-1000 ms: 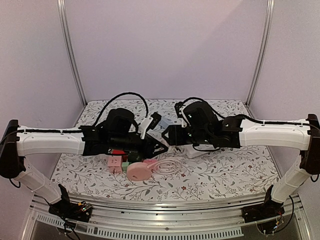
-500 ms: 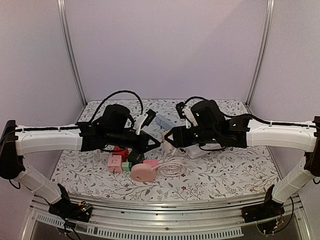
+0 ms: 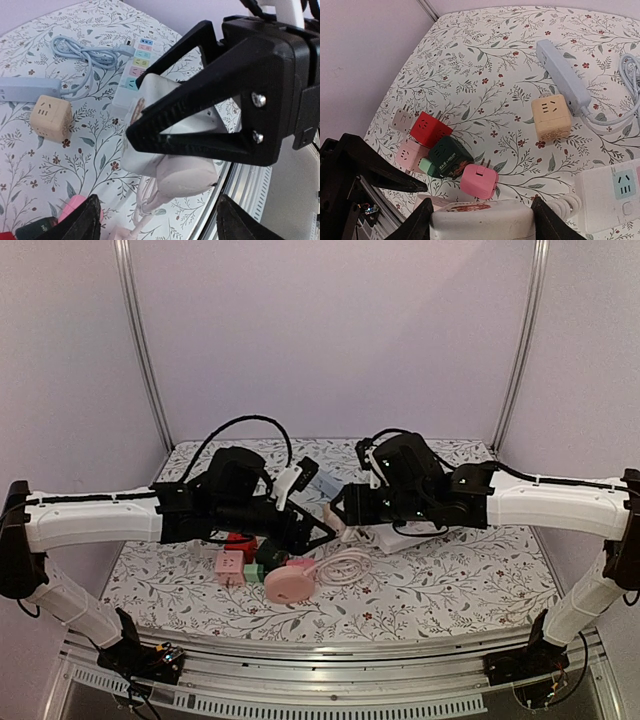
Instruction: Pull the plug off the socket
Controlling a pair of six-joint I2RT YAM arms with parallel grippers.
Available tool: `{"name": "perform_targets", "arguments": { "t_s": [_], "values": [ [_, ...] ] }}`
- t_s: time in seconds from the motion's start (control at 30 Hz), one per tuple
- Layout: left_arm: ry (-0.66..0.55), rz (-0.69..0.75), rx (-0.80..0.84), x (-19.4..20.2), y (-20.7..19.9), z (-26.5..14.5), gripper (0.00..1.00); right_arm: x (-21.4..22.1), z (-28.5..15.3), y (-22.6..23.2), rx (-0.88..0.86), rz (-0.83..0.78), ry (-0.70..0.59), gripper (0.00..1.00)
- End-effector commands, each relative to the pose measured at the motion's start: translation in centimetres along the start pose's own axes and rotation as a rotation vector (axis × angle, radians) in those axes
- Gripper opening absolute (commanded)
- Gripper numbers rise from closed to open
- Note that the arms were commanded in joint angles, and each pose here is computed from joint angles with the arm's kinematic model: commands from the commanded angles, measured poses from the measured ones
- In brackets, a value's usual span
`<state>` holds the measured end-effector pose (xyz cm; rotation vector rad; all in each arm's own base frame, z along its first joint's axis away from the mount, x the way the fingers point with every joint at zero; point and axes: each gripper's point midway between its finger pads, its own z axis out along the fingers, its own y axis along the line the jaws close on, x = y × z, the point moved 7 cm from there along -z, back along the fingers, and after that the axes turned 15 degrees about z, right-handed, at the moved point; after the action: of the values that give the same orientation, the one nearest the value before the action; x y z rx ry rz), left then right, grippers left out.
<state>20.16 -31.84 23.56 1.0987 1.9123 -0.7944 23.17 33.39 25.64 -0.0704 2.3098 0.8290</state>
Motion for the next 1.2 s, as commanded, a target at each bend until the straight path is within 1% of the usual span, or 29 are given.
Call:
{"name": "perform_targets", "arguments": {
  "t_s": [0.0, 0.1, 0.2, 0.33, 0.5, 0.67, 0.83, 0.97, 1.17],
  "values": [
    [-0.031, 0.047, 0.032, -1.0, -1.3, -0.4, 0.79, -1.8, -0.4, 1.7, -0.036, 0.034, -0.066, 0.26],
    [-0.015, 0.042, 0.014, -1.0, -1.0, -0.1, 0.82, -1.9, -0.4, 2.1, -0.061, 0.029, -0.053, 0.26],
    [0.011, 0.028, -0.049, -0.8, -0.3, 0.4, 0.83, -1.8, -0.6, 2.6, -0.088, 0.009, -0.046, 0.26],
    [0.014, -0.001, -0.098, -0.9, 0.7, 0.5, 0.79, -1.6, -1.1, 3.4, -0.133, -0.016, -0.035, 0.26],
    [0.002, 0.008, -0.051, -1.1, 0.2, 1.0, 0.76, -1.3, -1.2, 3.9, -0.164, -0.030, -0.021, 0.26],
    [0.038, 0.037, 0.007, -0.2, -1.1, 2.2, 0.75, -1.5, -1.2, 4.1, -0.170, -0.021, -0.037, 0.26],
    [0.074, 0.046, 0.012, 0.9, -1.6, 3.0, 0.75, -2.1, -1.5, 4.4, -0.173, -0.011, -0.059, 0.26],
    [0.068, 0.050, 0.008, 0.9, -1.6, 2.7, 0.75, -2.2, -1.5, 4.5, -0.174, -0.012, -0.062, 0.26],
    [0.023, 0.059, -0.011, 0.4, -1.6, 1.1, 0.80, -1.8, -1.1, 4.3, -0.170, -0.010, -0.044, 0.26]
  ]
}}
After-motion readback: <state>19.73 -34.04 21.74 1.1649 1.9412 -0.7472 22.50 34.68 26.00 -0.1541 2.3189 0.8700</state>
